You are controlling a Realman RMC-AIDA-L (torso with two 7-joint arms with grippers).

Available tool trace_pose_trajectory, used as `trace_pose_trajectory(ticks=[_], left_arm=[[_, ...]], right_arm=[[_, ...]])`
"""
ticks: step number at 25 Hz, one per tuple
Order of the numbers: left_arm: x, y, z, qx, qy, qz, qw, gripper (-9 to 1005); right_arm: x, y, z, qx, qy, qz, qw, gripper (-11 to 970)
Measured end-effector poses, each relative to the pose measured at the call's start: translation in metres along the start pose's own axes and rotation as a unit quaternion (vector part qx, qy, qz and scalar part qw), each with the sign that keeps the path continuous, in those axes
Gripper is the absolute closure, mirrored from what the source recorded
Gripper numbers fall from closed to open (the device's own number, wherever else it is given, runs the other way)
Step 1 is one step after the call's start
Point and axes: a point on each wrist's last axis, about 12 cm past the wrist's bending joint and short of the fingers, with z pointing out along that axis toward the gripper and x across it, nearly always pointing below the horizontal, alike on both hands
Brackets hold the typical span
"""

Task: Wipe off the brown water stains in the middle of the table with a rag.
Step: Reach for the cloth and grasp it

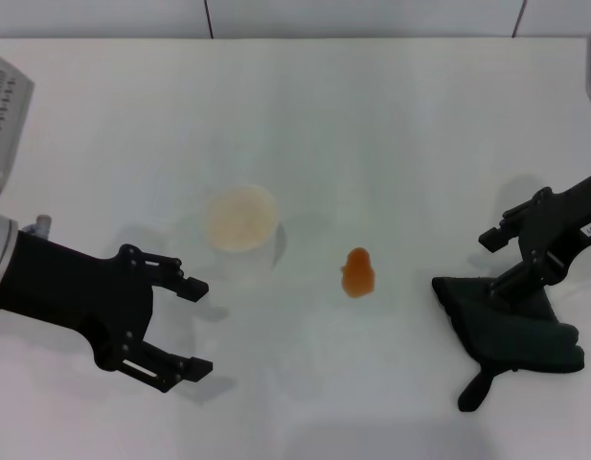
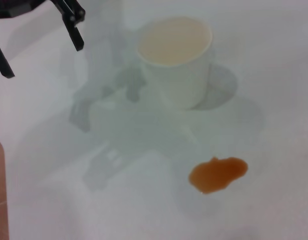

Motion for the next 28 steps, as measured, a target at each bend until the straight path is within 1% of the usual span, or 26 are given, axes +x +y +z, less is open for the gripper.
trace_pose_trajectory(ticks=[4, 8, 12, 17, 20, 22, 28], left_arm=[[-0.002, 0.001, 0.003, 0.001, 0.007, 0.003, 1.000, 102], [-0.006, 0.000, 0.010, -0.001, 0.005, 0.004, 1.000, 102], [-0.006, -0.001, 0.018, -0.002, 0.000, 0.000, 1.000, 101], [0.004, -0.004, 0.023, -0.012, -0.016, -0.017, 1.000, 102], [0.009, -0.009, 0.029, -0.007, -0.024, -0.019, 0.999, 102], [0.012, -0.013, 0.037, -0.006, -0.018, -0.017, 1.000, 102], [0.015, -0.016, 0.043, -0.010, -0.013, -0.017, 1.000, 102]], right_arm=[[0.006, -0.002, 0.002, 0.001, 0.006, 0.017, 1.000, 134], [0.012, -0.006, 0.011, 0.005, 0.027, 0.028, 0.999, 172], [0.012, -0.008, 0.021, 0.002, 0.046, 0.030, 0.998, 209], [0.006, -0.010, 0.024, 0.006, 0.049, 0.023, 0.999, 279], [0.003, -0.010, 0.027, 0.009, 0.057, 0.020, 0.998, 331], [0.002, -0.010, 0.028, 0.008, 0.060, 0.020, 0.998, 330], [0.002, -0.009, 0.032, 0.001, 0.070, 0.030, 0.997, 326]])
